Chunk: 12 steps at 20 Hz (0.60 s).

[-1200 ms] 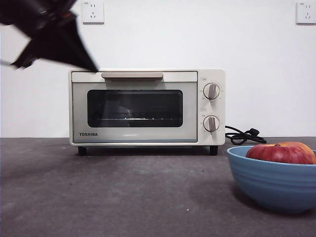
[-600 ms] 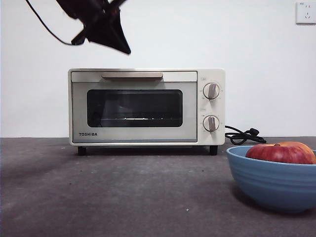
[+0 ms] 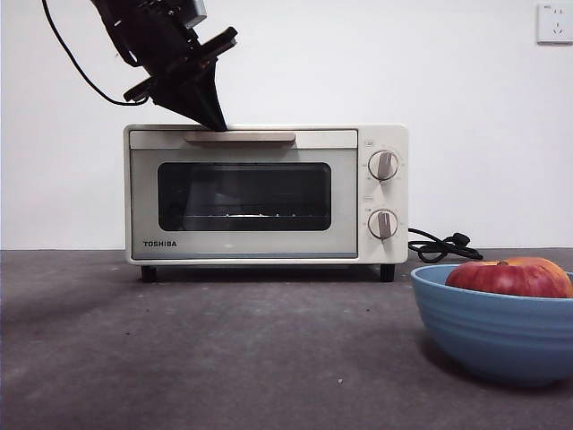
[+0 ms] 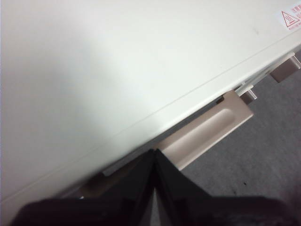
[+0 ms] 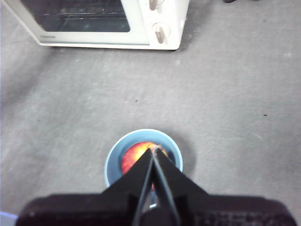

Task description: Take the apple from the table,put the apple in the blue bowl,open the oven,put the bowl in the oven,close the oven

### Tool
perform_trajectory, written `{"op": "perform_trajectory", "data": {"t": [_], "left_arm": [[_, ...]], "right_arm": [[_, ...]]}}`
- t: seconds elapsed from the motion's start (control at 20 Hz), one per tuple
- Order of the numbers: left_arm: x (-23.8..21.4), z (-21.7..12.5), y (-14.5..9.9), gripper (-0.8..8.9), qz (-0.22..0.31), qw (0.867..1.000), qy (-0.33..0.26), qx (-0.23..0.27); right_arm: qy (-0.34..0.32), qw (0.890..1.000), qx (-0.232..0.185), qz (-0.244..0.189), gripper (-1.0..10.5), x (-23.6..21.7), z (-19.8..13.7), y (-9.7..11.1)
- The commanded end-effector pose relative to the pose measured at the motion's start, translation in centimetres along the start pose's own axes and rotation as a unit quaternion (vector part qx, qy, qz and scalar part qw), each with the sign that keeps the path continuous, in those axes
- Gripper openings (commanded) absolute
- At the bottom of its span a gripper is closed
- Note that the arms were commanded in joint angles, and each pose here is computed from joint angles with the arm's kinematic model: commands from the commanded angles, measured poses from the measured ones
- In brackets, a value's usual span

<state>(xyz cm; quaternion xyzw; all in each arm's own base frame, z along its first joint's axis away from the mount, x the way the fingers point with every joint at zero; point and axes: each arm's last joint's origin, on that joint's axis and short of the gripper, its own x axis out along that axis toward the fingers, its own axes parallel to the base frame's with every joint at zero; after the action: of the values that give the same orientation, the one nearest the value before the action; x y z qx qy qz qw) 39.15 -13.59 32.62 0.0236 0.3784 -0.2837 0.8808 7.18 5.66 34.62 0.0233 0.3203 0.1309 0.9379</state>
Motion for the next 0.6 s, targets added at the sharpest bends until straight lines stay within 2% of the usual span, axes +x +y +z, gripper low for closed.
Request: {"op": "perform_trajectory", "data": {"t": [0.05,0.15,0.35,0.5,0.6], "left_arm": [[1.3,-1.1,0.3,-0.06,0.001,0.999,0.045,0.000],[1.2,-1.7,0.0,-0.06,0.001,0.997,0.077,0.006],[1.4,-2.5,-1.1,-0.06,0.044,0.990,0.127,0.035],[1.7,-2.7,-2.1,-0.06,0.045,0.989,0.136,0.041],[2.2,-3.3,-2.9,-0.06,0.067,0.986,0.143,0.050]], "right_arm": [[-0.011,1.000,0.007,-0.009,-0.1,-0.1,0.1,0.0],[-0.023,0.999,0.009,-0.023,-0.1,-0.1,0.2,-0.1],[-0.037,0.999,0.017,-0.001,-0.1,-0.2,0.6,0.1],[-0.036,0.999,0.024,0.008,-0.1,-0.4,0.7,0.1],[-0.037,0.999,0.027,0.015,-0.1,-0.8,0.5,-0.1]]}}
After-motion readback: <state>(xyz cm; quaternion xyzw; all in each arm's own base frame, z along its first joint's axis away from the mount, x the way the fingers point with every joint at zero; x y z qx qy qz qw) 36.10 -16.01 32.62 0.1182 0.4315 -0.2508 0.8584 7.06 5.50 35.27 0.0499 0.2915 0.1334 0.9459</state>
